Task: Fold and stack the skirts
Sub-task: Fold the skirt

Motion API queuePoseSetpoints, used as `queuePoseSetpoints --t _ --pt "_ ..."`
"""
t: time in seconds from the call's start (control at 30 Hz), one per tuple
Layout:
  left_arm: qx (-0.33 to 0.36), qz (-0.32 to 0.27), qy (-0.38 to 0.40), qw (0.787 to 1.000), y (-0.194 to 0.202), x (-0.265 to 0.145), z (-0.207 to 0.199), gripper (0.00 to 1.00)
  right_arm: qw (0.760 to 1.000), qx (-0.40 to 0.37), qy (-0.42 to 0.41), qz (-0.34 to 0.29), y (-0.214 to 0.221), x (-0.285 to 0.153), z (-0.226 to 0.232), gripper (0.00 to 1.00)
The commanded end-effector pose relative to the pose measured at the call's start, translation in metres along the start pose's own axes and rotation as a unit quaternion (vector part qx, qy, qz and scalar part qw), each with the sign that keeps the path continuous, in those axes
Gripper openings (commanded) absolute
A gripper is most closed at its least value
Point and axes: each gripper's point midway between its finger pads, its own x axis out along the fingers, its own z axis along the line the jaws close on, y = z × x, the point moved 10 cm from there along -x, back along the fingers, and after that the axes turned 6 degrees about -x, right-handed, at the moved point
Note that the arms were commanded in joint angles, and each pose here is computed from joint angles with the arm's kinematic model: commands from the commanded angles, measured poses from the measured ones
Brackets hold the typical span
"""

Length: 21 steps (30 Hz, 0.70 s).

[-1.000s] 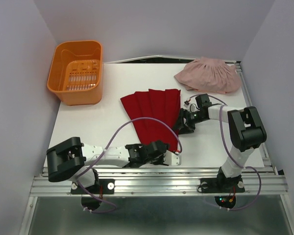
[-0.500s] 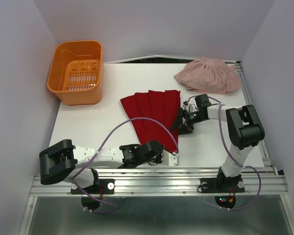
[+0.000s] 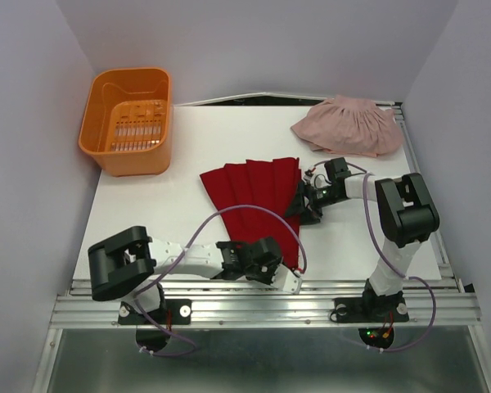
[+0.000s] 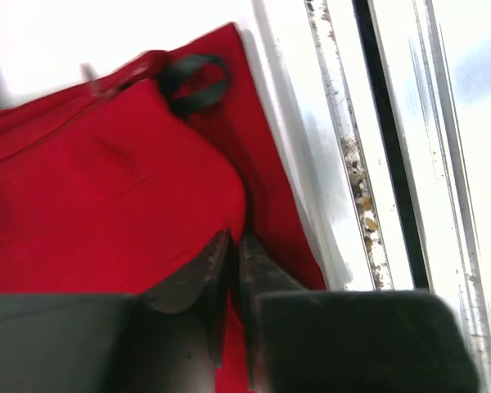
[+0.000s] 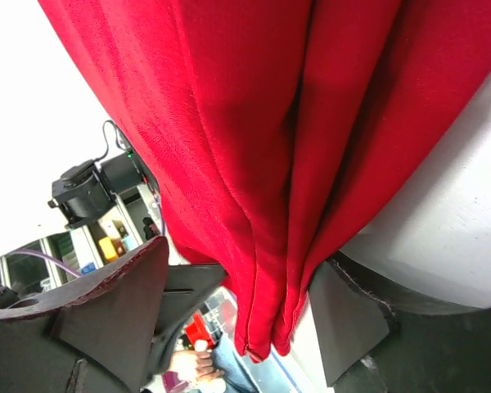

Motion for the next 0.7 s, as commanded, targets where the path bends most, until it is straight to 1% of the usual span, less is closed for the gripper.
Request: queuePoseSetpoints --t 0.0,0.03,0.07,0.1,0.13,0.17,0.27,0.37,0.47,0.67 --pt "0.002 0.006 0.049 0.999 -0.01 0.004 0.003 0.34 0.999 -0.003 0.036 -0.005 -0.003 0.006 -0.013 0.7" --pt "-0.005 -0.006 0.041 0.999 -0.013 -0.002 0.007 0.45 0.999 -0.004 0.036 -0.005 -0.002 0.006 -0.013 0.69" --pt "-0.009 -0.017 0.041 0.999 -0.015 -0.006 0.006 0.51 0.999 -0.005 0.035 -0.006 -0.002 0.005 -0.012 0.68" --pt "-0.009 -0.028 0.037 0.999 -0.018 -0.012 0.007 0.59 0.999 -0.007 0.036 -0.007 -0.002 0.005 -0.012 0.67" --pt "-0.009 -0.044 0.031 0.999 -0.021 -0.02 0.007 0.74 0.999 -0.007 0.037 -0.008 -0.002 0.005 -0.012 0.66" --pt "-0.014 -0.047 0.032 0.998 -0.021 -0.023 0.006 0.76 0.999 -0.006 0.038 -0.008 -0.002 0.005 -0.012 0.65" --pt "-0.027 -0.028 0.046 0.998 -0.02 -0.025 0.004 0.77 0.999 -0.002 0.036 -0.005 -0.002 0.006 -0.013 0.6" --pt "-0.041 -0.016 0.048 0.998 -0.018 -0.018 0.003 0.78 0.999 -0.004 0.034 -0.003 0.0 0.006 -0.013 0.53" --pt "-0.054 -0.009 0.036 0.998 -0.019 -0.009 0.004 0.8 0.999 -0.009 0.038 0.001 0.007 0.005 -0.016 0.41" --pt "-0.05 0.019 0.048 0.997 -0.019 0.004 -0.009 0.79 0.999 -0.006 0.047 0.01 0.017 0.004 -0.019 0.34"
